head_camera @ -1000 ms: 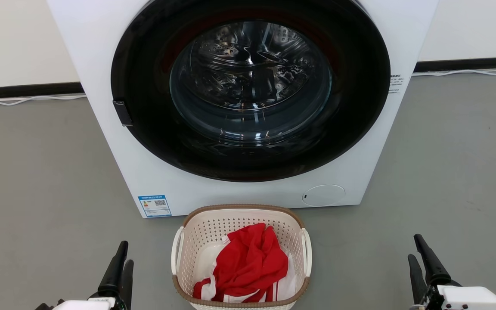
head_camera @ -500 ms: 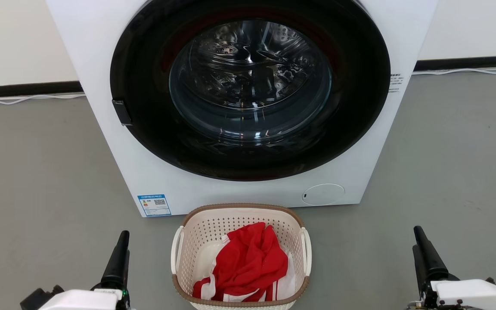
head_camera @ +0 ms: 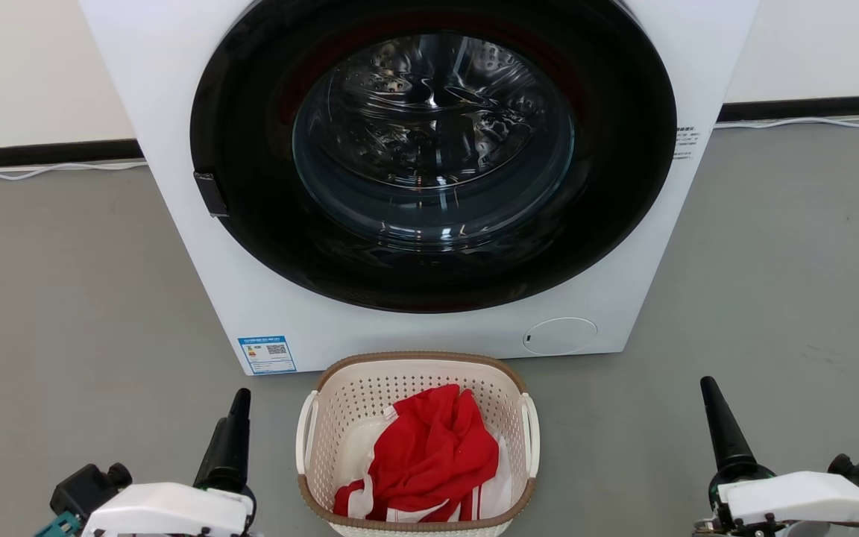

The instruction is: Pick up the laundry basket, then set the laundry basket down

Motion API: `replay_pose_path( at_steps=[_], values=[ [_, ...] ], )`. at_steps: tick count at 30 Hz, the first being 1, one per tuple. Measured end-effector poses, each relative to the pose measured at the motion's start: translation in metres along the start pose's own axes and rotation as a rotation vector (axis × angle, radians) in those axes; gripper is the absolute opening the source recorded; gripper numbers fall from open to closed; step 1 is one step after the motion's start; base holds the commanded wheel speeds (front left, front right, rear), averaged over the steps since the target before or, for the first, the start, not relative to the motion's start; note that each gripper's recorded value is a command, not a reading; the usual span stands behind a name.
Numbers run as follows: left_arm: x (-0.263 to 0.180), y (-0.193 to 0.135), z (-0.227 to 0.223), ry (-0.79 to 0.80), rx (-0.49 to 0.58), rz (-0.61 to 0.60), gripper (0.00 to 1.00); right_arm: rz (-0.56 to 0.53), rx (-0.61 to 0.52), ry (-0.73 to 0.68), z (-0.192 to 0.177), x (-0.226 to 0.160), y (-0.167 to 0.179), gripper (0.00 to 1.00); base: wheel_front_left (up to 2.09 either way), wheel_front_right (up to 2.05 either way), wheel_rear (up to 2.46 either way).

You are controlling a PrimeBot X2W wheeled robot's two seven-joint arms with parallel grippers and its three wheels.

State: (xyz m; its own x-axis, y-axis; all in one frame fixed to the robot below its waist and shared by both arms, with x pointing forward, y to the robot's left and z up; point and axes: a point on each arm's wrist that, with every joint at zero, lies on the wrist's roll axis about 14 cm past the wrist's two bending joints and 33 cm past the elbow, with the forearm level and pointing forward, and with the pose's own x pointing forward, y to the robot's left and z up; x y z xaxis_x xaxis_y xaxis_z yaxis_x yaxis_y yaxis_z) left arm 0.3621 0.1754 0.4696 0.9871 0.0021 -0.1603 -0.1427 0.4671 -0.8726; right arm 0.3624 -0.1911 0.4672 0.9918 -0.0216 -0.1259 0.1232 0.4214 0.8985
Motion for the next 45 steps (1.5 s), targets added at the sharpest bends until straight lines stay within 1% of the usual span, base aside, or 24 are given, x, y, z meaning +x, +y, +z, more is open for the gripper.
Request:
replay_pose_path(
  at_steps=[2,3,14,20,25,36,45],
  values=[
    [0.0,-0.001,-0.001,0.001,0.036,0.001,1.0,0.006,-0.039,0.0,0.0,0.0,0.002,1.0,0.0,0.0,0.0],
    [0.0,-0.001,-0.001,0.001,0.036,0.001,1.0,0.006,-0.039,0.0,0.0,0.0,0.002,1.0,0.0,0.0,0.0],
    [-0.004,0.002,-0.003,0.001,0.256,0.033,1.0,0.047,-0.214,-0.005,-0.003,0.0,0.014,1.0,0.0,0.0,0.0],
    [-0.005,-0.002,-0.001,-0.014,0.351,0.034,1.0,0.058,-0.288,-0.013,-0.002,0.0,0.017,1.0,0.0,0.0,0.0],
    [-0.005,-0.006,0.003,-0.033,0.457,0.033,1.0,0.072,-0.365,-0.023,-0.001,-0.001,0.02,1.0,0.0,0.0,0.0],
    [-0.01,-0.008,0.004,-0.062,0.612,0.037,1.0,0.103,-0.504,-0.042,-0.001,-0.001,0.028,1.0,0.0,0.0,0.0],
    [-0.011,-0.021,0.005,-0.101,0.73,0.002,1.0,0.134,-0.612,-0.048,-0.005,-0.003,0.035,1.0,0.0,0.0,0.0]
  ],
)
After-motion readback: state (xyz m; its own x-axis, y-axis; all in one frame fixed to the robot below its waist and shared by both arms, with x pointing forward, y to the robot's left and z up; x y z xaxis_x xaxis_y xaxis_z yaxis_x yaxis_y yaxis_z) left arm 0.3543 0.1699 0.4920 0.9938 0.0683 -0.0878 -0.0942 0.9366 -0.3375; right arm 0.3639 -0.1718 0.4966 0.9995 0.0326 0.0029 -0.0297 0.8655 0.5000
